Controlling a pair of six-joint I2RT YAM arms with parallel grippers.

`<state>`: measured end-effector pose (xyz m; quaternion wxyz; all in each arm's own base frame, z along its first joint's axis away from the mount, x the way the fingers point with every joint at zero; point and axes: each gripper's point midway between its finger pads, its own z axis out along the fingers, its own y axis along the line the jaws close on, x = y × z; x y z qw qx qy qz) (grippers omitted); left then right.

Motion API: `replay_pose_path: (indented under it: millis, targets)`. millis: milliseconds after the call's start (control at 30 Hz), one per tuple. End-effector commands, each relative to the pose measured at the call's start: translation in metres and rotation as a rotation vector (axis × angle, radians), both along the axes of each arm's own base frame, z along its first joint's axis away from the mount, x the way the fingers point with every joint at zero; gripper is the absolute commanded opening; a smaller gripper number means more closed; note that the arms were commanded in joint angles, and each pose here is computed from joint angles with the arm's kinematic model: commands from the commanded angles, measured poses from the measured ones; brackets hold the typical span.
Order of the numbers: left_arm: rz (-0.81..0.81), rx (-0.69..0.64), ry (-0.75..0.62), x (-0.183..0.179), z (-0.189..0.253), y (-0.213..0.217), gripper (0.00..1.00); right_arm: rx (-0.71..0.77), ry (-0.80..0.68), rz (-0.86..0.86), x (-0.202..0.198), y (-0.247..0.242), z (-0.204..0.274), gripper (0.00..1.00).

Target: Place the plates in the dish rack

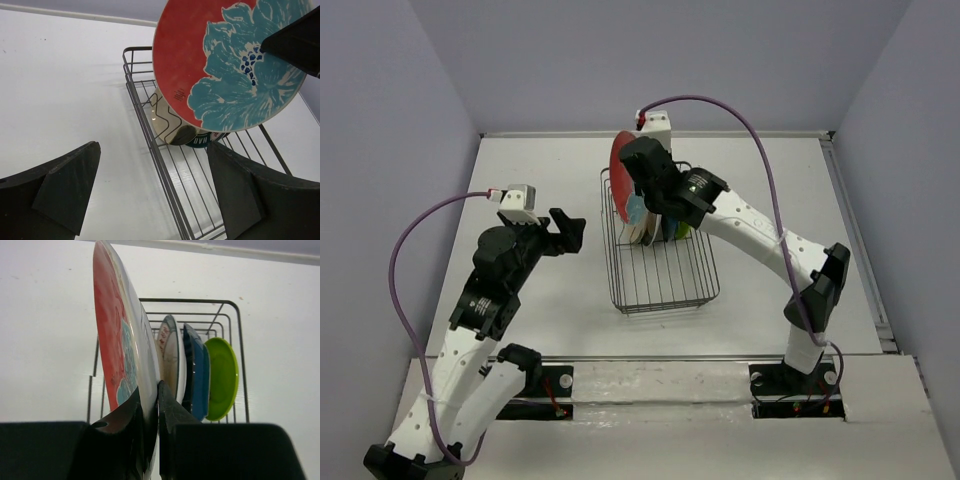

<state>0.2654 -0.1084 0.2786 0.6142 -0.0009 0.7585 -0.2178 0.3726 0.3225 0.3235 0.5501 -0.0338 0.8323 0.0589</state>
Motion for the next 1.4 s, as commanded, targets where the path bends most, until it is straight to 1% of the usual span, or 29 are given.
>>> replay_pose_path:
  millis: [0, 33, 267, 633, 667, 733, 1133, 1167, 1200, 1267, 1300, 1367]
  targets:
    - [0.002, 0.012, -0.052, -0.004, 0.010, 0.000, 0.99, 0.035, -0.224, -0.246, 0.006, -0.034, 0.082, 0.07]
    - [-0.001, 0.010, -0.053, -0.005, 0.010, -0.001, 0.99, 0.018, -0.221, -0.245, 0.007, -0.026, 0.077, 0.07]
    - [-0.015, 0.006, -0.059, -0.008, 0.012, -0.003, 0.99, -0.037, -0.185, -0.268, 0.015, -0.017, 0.048, 0.07]
    - [-0.017, 0.003, -0.049, -0.007, 0.009, -0.005, 0.99, -0.057, -0.085, -0.222, 0.021, 0.008, -0.010, 0.07]
    - [0.013, 0.008, -0.048, -0.005, 0.008, 0.000, 0.99, -0.062, -0.078, -0.219, 0.022, 0.010, -0.014, 0.07]
    - [0.015, 0.008, -0.048, -0.005, 0.008, 0.000, 0.99, -0.073, -0.059, -0.211, 0.023, 0.016, -0.027, 0.07]
    - [0.020, 0.010, -0.041, -0.003, 0.005, 0.000, 0.99, -0.076, 0.015, -0.175, 0.020, 0.033, -0.066, 0.07]
    - [0.020, 0.009, -0.042, -0.003, 0.006, 0.000, 0.99, -0.077, 0.018, -0.173, 0.020, 0.034, -0.067, 0.08]
    - [0.020, 0.010, -0.041, -0.003, 0.005, 0.000, 0.99, -0.078, 0.023, -0.168, 0.019, 0.035, -0.069, 0.13]
    - [0.018, 0.009, -0.039, -0.003, 0.004, 0.000, 0.99, -0.076, 0.027, -0.164, 0.019, 0.036, -0.070, 0.19]
    - [0.024, 0.010, -0.038, -0.002, 0.004, 0.001, 0.99, -0.075, 0.032, -0.156, 0.018, 0.037, -0.071, 0.24]
    - [0.024, 0.011, -0.036, -0.002, 0.003, 0.000, 0.99, -0.076, 0.037, -0.143, 0.018, 0.039, -0.072, 0.28]
